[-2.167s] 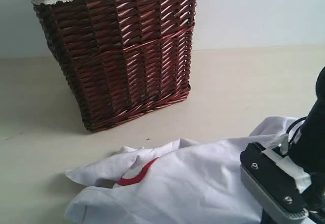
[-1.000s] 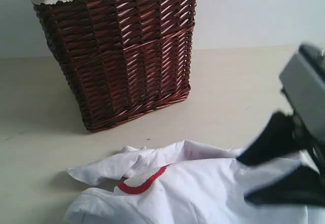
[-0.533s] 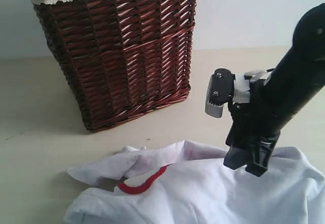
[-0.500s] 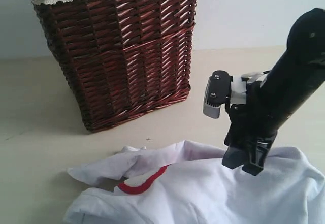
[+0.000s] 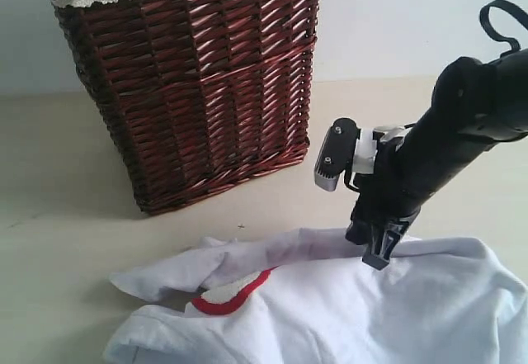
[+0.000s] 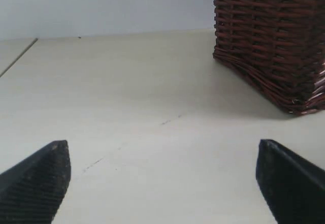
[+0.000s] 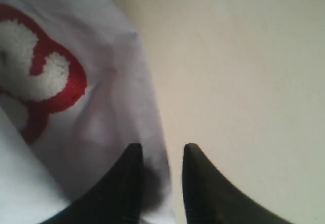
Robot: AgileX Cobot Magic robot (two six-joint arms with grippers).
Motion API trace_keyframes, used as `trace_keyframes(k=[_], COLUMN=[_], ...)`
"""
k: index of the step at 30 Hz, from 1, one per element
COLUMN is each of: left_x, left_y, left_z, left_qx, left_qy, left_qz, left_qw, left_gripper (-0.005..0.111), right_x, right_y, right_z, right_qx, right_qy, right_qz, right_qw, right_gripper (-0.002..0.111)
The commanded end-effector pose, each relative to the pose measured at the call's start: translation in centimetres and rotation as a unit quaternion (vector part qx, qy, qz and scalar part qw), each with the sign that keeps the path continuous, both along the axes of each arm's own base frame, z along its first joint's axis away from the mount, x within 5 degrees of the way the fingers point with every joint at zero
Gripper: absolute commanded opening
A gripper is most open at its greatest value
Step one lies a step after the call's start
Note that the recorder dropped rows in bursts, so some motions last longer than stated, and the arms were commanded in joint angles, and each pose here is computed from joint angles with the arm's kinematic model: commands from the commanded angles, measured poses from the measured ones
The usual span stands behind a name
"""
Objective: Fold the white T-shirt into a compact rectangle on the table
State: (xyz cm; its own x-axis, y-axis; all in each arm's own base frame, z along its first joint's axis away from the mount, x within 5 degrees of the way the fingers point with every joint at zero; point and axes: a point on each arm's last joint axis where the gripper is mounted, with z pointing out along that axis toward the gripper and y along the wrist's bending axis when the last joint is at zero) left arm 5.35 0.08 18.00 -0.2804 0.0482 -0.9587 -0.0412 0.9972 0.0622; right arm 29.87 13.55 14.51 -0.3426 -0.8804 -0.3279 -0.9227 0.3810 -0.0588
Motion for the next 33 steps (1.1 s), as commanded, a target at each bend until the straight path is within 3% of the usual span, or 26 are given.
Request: trace_keyframes(k=[1, 2, 11, 15, 18, 20, 22, 24, 26, 29, 33], left_x=[0.0, 0.0, 0.0, 0.0, 0.0, 0.0, 0.0, 0.0, 0.0, 0.0, 0.0], left_y=[0.0, 0.0, 0.0, 0.0, 0.0, 0.0, 0.0, 0.0, 0.0, 0.0, 0.0], left_z=[0.1, 0.1, 0.1, 0.1, 0.1, 0.1, 0.1, 0.1, 0.1, 0.1, 0.1], left_qx=[-0.004, -0.004, -0.004, -0.004, -0.004, -0.004, -0.004, -0.004, -0.004, -0.004, -0.004], left_qy=[-0.006, -0.006, -0.006, -0.006, -0.006, -0.006, -0.006, -0.006, -0.006, -0.006, -0.006], left_qz=[0.002, 0.002, 0.002, 0.002, 0.002, 0.002, 0.002, 0.002, 0.002, 0.002, 0.002], left_qw=[1.0, 1.0, 1.0, 1.0, 1.0, 1.0, 1.0, 1.0, 1.0, 1.0, 1.0], left_gripper=[0.094, 0.094, 0.094, 0.094, 0.094, 0.094, 0.094, 0.094, 0.094, 0.094, 0.094], right_x=[0.2, 0.4, 3.8, 4.0, 3.0, 2.2, 2.0, 2.4, 2.7, 2.4, 0.5], right_y=[-0.1, -0.1, 0.2, 0.6, 0.7, 0.6, 0.7, 0.7, 0.7, 1.1, 1.9], right_z=[-0.6, -0.5, 5.6, 7.3, 6.2, 5.1, 4.3, 4.1, 4.6, 7.2, 12.0], right_qx=[-0.004, -0.004, 0.003, 0.021, 0.012, 0.001, -0.004, -0.003, 0.003, 0.021, 0.069], right_qy=[0.009, -0.006, -0.199, -0.188, -0.107, -0.045, -0.019, -0.032, -0.06, -0.117, -0.18], right_qz=[0.006, 0.01, 0.019, 0.011, 0.029, 0.044, 0.049, 0.043, 0.035, 0.032, 0.037], right_qw=[1.0, 1.0, 0.98, 0.982, 0.994, 0.998, 0.999, 0.999, 0.998, 0.992, 0.981], right_gripper=[0.007, 0.001, 0.0, 0.0, 0.001, 0.011, 0.029, 0.046, 0.056, 0.062, 0.062])
